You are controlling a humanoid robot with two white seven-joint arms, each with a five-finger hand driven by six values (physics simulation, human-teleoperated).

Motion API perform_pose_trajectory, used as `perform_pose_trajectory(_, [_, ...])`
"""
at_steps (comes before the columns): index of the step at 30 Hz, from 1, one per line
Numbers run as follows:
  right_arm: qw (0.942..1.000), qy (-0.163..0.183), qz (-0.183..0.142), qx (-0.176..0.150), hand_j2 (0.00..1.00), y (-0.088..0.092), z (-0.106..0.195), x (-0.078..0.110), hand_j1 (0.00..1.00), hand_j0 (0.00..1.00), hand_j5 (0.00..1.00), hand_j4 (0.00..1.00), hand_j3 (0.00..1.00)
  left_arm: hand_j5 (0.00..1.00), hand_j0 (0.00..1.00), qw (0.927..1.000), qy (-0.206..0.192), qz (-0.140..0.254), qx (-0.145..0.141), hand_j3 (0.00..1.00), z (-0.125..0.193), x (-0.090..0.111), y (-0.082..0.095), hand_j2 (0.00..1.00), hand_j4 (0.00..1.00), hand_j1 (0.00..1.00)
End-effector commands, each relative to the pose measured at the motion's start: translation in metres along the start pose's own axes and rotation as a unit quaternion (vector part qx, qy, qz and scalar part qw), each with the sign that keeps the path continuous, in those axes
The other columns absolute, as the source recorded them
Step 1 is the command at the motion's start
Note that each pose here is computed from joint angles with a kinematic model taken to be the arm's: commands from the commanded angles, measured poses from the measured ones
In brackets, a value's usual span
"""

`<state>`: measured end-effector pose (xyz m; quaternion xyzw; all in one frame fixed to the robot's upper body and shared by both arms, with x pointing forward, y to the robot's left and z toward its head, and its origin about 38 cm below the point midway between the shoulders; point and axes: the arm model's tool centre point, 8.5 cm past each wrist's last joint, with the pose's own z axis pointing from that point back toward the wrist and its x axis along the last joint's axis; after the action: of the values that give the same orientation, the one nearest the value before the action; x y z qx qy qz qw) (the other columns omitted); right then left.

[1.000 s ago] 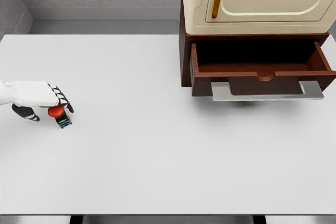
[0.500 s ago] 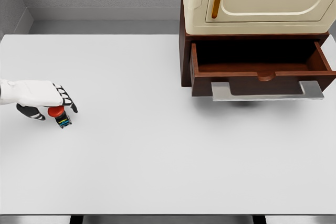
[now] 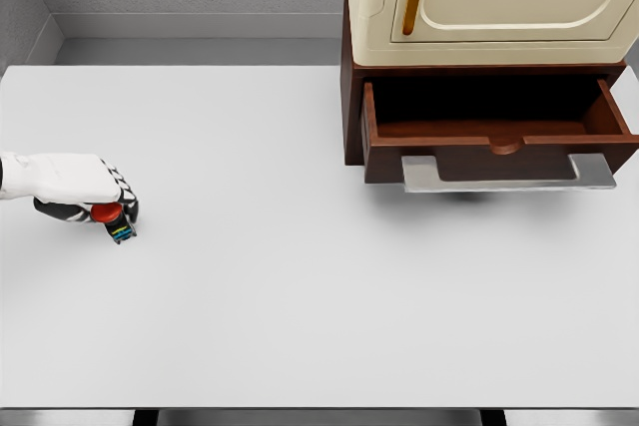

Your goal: Put the switch into the drawer with left arm, and close the drawer with right arm

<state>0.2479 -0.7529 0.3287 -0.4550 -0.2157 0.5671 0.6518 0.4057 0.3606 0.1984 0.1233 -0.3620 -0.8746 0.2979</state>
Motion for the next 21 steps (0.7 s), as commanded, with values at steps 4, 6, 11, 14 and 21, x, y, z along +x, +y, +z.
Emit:
perform_pose_trajectory(4, [0.9981,0.003,-0.061,0.001,1.00,0.007,-0.002,-0.005,1.00,1.00,1.00,1.00,1.00,0.41,0.41,1.0000,0.001,0.002,0.001,0.41,0.001,0.000,0.000,0.41,0.41,0.41])
perform_pose_trajectory(6, [0.9907,-0.013,-0.132,0.030,1.00,0.027,-0.009,-0.002,1.00,1.00,1.00,1.00,1.00,0.40,0.40,1.0000,0.001,0.002,0.001,0.40,0.001,0.000,0.000,0.40,0.40,0.40])
perform_pose_trajectory(11, [0.9849,-0.009,-0.169,0.036,1.00,0.050,-0.013,-0.003,1.00,1.00,1.00,1.00,1.00,0.40,0.40,1.0000,-0.005,-0.005,0.004,0.40,0.000,0.004,0.004,0.40,0.40,0.40])
perform_pose_trajectory(14, [0.9819,-0.018,-0.183,0.044,1.00,0.065,-0.017,0.002,1.00,1.00,1.00,1.00,1.00,0.39,0.39,0.9996,-0.019,-0.019,0.010,0.39,-0.002,0.015,0.011,0.39,0.39,0.39])
perform_pose_trajectory(21, [0.9712,-0.036,-0.221,-0.081,1.00,0.086,0.008,0.010,1.00,1.00,1.00,1.00,1.00,0.39,0.39,0.9977,-0.044,0.011,0.051,0.39,0.002,0.017,0.028,0.39,0.39,0.39])
